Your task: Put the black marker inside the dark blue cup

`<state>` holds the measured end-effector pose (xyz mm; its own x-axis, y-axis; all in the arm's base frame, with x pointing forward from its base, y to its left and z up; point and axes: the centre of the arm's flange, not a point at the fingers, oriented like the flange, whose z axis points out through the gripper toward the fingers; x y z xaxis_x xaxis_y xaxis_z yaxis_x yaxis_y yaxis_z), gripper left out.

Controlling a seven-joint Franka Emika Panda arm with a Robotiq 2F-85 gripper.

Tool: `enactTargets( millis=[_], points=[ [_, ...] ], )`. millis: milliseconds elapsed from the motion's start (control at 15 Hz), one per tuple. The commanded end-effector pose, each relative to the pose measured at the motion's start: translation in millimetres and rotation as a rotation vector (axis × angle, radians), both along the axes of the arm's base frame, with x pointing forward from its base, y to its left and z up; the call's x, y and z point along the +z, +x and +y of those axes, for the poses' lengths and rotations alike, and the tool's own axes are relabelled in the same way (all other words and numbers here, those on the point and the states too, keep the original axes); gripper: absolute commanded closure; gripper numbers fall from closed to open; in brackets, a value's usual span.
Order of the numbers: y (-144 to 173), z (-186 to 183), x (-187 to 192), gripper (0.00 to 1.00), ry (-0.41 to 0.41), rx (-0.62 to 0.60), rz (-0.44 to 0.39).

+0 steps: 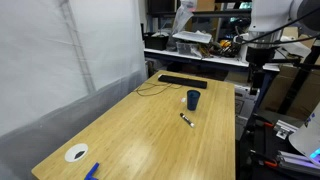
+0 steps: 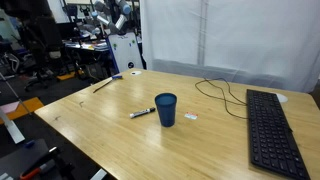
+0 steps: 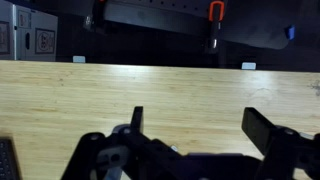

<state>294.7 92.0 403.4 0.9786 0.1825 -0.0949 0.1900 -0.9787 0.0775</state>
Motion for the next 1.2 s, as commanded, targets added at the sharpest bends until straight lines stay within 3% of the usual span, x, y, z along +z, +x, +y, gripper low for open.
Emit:
enactTargets(
  millis=[0,933,1133],
  points=[
    [0.2,0.1,0.6,0.00,0.000,0.000,-0.002],
    [0.3,0.2,1.0,0.00,0.001,0.000,-0.003],
    [12.7,9.2,-6.4,0.00,-0.001,0.018,-0.016]
  ],
)
